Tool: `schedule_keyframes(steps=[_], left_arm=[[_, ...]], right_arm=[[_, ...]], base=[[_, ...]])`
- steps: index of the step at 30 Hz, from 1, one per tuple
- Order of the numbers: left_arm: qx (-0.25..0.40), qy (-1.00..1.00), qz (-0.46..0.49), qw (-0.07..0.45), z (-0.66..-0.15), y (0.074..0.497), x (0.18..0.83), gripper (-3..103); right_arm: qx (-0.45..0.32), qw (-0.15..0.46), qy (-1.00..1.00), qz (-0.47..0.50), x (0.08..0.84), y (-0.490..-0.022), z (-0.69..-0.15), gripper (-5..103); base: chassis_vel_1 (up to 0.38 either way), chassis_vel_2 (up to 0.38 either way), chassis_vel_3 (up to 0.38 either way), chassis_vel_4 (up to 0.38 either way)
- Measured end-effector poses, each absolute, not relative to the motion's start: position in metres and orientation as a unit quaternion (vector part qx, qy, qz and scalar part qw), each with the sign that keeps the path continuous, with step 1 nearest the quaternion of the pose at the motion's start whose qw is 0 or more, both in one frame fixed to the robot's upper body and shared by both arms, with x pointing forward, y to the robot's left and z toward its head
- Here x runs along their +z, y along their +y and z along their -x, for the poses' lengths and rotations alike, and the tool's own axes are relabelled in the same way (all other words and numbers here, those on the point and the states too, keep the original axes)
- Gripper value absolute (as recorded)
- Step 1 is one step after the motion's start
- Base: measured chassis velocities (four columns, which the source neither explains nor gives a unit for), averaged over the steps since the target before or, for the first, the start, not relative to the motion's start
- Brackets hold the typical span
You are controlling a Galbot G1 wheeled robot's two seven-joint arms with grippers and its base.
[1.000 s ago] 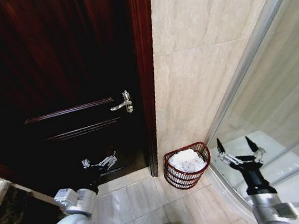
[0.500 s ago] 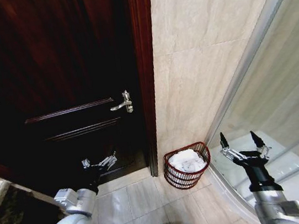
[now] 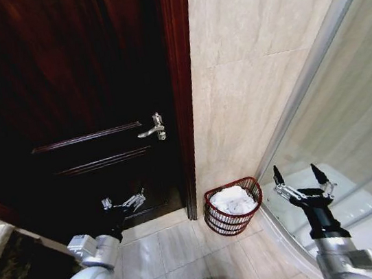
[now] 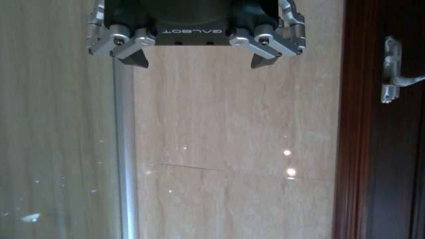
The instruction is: Discard the used towel into the hamper.
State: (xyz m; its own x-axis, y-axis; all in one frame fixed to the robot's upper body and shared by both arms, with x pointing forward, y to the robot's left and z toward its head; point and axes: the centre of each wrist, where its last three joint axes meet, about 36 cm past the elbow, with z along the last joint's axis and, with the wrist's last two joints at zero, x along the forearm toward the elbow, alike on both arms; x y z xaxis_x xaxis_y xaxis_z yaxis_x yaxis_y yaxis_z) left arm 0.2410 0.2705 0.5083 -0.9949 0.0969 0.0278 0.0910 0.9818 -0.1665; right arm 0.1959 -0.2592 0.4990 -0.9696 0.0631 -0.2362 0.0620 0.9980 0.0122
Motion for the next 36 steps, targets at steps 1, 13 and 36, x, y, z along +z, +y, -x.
schedule_keyframes(steps=[1, 13, 36], left_arm=[[0.083, -0.995, 0.047, 0.018, -0.241, 0.2705, 0.5083, 100], [0.083, -0.995, 0.047, 0.018, -0.241, 0.2705, 0.5083, 100], [0.083, -0.995, 0.047, 0.018, -0.241, 0.2705, 0.5083, 100]], right_arm=[[0.002, 0.119, 0.992, -0.031, 0.499, -0.2592, -0.1959, 100], [0.002, 0.119, 0.992, -0.031, 0.4986, -0.2593, -0.196, 100], [0.002, 0.118, 0.992, -0.031, 0.4984, -0.2594, -0.1961, 100]], base=[[0.0, 0.0, 0.0, 0.0], [0.073, 0.074, 0.07, 0.073], [0.068, 0.072, 0.068, 0.066]])
